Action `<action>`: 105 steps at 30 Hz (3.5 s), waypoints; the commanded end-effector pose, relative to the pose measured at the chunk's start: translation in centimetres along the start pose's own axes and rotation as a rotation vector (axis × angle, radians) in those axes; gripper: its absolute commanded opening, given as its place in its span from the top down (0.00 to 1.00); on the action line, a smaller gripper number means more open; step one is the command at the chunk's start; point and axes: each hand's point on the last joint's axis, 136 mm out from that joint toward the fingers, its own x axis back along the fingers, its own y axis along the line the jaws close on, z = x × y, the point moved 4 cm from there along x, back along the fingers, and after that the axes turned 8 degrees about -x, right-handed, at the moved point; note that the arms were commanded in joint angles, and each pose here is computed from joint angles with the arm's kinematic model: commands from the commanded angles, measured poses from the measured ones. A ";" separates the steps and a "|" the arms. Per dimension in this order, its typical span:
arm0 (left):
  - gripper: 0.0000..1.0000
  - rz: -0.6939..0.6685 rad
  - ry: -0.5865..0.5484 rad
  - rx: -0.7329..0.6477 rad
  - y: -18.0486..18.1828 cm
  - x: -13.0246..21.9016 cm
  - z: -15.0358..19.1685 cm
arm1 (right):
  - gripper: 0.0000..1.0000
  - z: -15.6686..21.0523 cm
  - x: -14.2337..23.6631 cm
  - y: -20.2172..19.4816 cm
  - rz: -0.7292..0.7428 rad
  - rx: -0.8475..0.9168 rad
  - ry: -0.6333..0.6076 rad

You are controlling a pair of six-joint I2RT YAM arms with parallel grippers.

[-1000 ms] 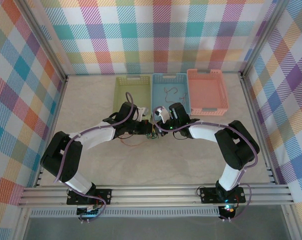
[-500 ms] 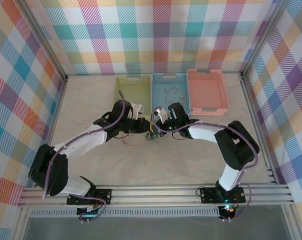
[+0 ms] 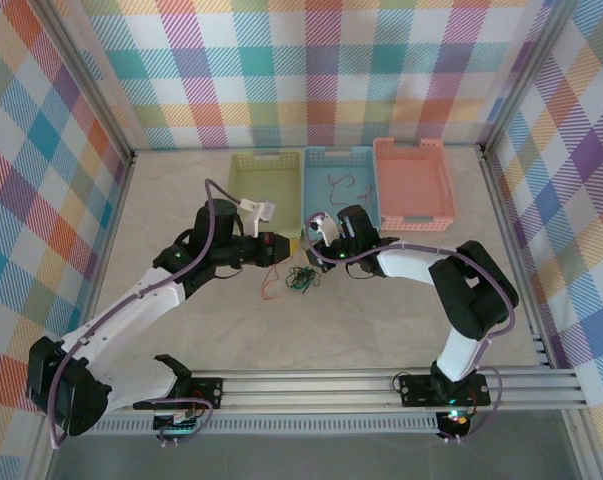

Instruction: Untangle the cables

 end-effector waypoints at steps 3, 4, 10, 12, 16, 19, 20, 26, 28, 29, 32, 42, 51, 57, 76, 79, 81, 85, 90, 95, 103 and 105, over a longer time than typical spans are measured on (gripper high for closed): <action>1.00 -0.039 -0.045 -0.038 -1.9 3.3 -1.5 | 0.88 0.3 -0.1 -0.3 0.006 -0.015 0.016; 1.00 -0.072 -0.056 -0.046 -1.9 3.9 -1.6 | 0.88 0.3 -0.2 -0.3 0.007 -0.015 0.016; 1.00 -0.333 -0.092 -0.030 0.2 6.9 -1.5 | 0.88 0.3 -0.1 -0.5 0.026 -0.026 0.017; 1.00 -0.385 -0.074 -0.010 1.2 7.1 -0.8 | 0.88 0.3 -0.1 -0.5 0.028 -0.028 0.019; 1.00 -0.443 -0.050 0.032 3.2 6.7 0.8 | 0.87 0.1 0.0 -0.5 0.032 -0.026 0.010; 1.00 -0.472 -0.022 0.059 4.4 6.3 2.0 | 0.84 0.0 0.3 -0.4 0.031 -0.017 -0.009; 1.00 -0.481 -0.011 0.069 4.8 6.0 2.4 | 0.82 0.0 0.4 -0.4 0.032 -0.015 -0.015; 1.00 -0.569 0.080 0.141 8.2 3.8 4.6 | 0.71 -0.3 1.1 -0.2 0.046 -0.001 -0.058; 1.00 -0.576 0.133 0.166 9.1 2.5 5.1 | 0.71 -0.4 1.3 -0.2 0.054 0.003 -0.070; 1.00 -0.577 0.157 0.175 9.5 2.0 5.3 | 0.71 -0.5 1.4 -0.3 0.057 0.006 -0.076; 1.00 -0.605 0.230 0.198 11.0 0.3 5.9 | 0.70 -0.5 1.7 -0.3 0.066 0.009 -0.090; 0.89 -0.689 0.368 0.236 14.5 -2.8 7.6 | 0.70 -0.5 1.6 -0.3 0.063 0.009 -0.087; 0.50 -0.705 0.413 0.258 16.0 -3.7 8.6 | 0.70 -0.4 1.5 -0.3 0.061 0.007 -0.082; 0.30 -0.718 0.399 0.241 16.1 -3.3 8.1 | 0.70 -0.4 1.5 -0.3 0.059 0.004 -0.081; 0.14 -0.755 0.442 0.317 19.1 -4.2 8.1 | 0.69 -0.4 1.4 -0.2 0.053 0.001 -0.075; 0.18 -0.727 0.470 0.339 19.2 -4.7 8.7 | 0.69 -0.4 1.4 -0.2 0.052 0.001 -0.074; 0.20 -0.718 0.473 0.344 19.1 -4.7 8.9 | 0.69 -0.4 1.4 -0.2 0.051 0.002 -0.075; 0.22 -0.699 0.514 0.365 19.0 -4.8 9.8 | 0.69 -0.4 1.4 -0.2 0.051 0.002 -0.076; 0.26 -0.691 0.537 0.379 18.9 -4.8 10.5 | 0.69 -0.4 1.4 -0.2 0.052 0.001 -0.075; 0.41 -0.678 0.558 0.390 18.8 -4.9 11.2 | 0.69 -0.3 1.3 -0.2 0.050 -0.001 -0.072; 0.43 -0.675 0.581 0.384 18.4 -4.9 11.7 | 0.69 -0.4 1.3 -0.2 0.049 -0.001 -0.073; 0.42 -0.673 0.596 0.380 18.3 -5.0 11.8 | 0.69 -0.4 1.3 -0.2 0.049 -0.001 -0.072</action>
